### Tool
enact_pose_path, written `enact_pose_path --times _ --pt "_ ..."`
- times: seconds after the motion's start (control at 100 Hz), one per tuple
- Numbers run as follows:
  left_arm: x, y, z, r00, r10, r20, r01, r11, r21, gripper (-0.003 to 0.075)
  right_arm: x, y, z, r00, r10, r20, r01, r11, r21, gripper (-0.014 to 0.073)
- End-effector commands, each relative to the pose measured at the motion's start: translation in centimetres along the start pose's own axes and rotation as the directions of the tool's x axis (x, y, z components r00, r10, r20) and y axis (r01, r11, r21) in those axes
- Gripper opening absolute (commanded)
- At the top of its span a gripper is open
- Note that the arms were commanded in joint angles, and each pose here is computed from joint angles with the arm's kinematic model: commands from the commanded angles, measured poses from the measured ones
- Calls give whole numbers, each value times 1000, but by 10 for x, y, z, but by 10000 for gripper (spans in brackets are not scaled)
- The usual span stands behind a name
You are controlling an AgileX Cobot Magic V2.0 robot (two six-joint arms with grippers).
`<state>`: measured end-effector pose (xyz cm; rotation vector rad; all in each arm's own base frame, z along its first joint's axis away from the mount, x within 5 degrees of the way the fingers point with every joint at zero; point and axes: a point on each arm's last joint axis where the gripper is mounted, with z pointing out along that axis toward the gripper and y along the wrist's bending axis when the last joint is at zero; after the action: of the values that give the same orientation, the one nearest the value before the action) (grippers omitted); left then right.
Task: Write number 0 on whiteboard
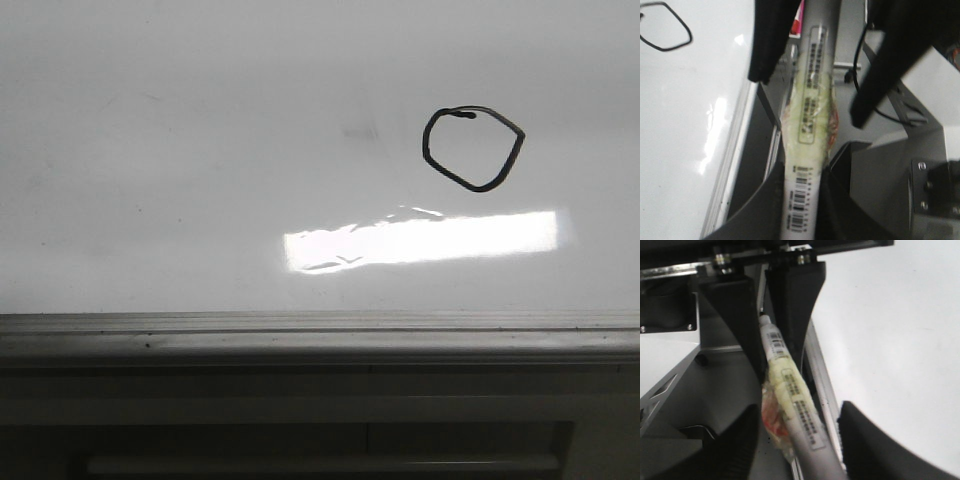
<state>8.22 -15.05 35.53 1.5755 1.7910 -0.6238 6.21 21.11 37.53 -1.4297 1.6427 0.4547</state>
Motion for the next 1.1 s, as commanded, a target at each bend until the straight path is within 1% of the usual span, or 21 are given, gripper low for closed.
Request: enact_pose_path --times 0.0,0.04,0.07,0.08,0.14,0.15,0.19,0.2,0.22,0.24,0.27,0.29,0.3,0.31,0.36,0.41,0.59,0.7,0.81,0.97,1.09 --pt "-17 9 -5 972 -132 196 150 985 -83 -20 -11 -13 -27 991 48 126 -57 996 73 554" --pt "-17 12 -2 950 -195 243 224 970 -98 -20 -10 -19 -39 986 66 153 -83 991 107 604" --pt "-15 15 2 929 -246 275 284 953 -106 -20 -9 -23 -47 981 86 175 -108 986 126 616" --pt "-15 17 3 914 -272 301 316 943 -109 -20 -8 -24 -52 977 102 185 -127 983 130 615" --pt "-9 23 12 841 -382 384 452 885 -109 -20 -4 -30 -69 963 149 223 -186 970 157 590" --pt "-9 25 12 818 -399 413 479 871 -108 -20 -3 -31 -72 960 164 228 -202 966 158 584" --pt "-3 28 19 774 -440 454 538 836 -107 -20 1 -35 -85 949 197 246 -241 956 166 531" --pt "-3 30 20 756 -446 479 555 825 -106 -20 3 -36 -87 948 209 241 -253 953 169 504" --pt "0 33 24 735 -458 500 579 808 -110 -20 6 -37 -92 943 230 241 -275 946 173 472" --pt "4 34 28 719 -477 505 601 792 -108 -20 9 -39 -97 936 252 244 -298 938 175 415" --pt "8 38 33 691 -487 534 629 770 -112 -20 14 -41 -103 931 285 227 -329 925 189 294" --pt "11 40 37 679 -494 543 643 757 -115 -20 18 -42 -107 927 305 216 -348 916 199 239" --pt "12 41 39 676 -496 545 647 754 -116 -20 20 -42 -108 926 311 212 -353 913 202 181" --pt "14 42 42 675 -502 541 653 748 -121 -20 22 -43 -110 925 318 210 -360 911 204 151" --pt "20 47 51 670 -503 546 666 732 -142 -20 32 -45 -117 925 341 170 -374 898 232 -81" --pt "25 52 61 666 -521 533 684 713 -157 -20 39 -46 -122 922 356 154 -385 890 246 -60" --pt "30 68 90 641 -551 534 727 659 -193 -20 56 -45 -130 901 403 161 -432 868 245 -59" --pt "34 74 102 609 -580 540 763 615 -199 -20 60 -43 -128 897 414 155 -441 866 235 -59" --pt "38 79 111 572 -607 552 797 570 -199 -20 60 -42 -128 894 422 149 -446 867 223 -59" --pt "38 87 111 485 -609 628 852 491 -183 -20 61 -41 -127 893 425 148 -449 866 219 -59" --pt "39 88 112 485 -603 634 853 487 -188 -20 61 -41 -127 893 426 147 -449 866 218 -59"
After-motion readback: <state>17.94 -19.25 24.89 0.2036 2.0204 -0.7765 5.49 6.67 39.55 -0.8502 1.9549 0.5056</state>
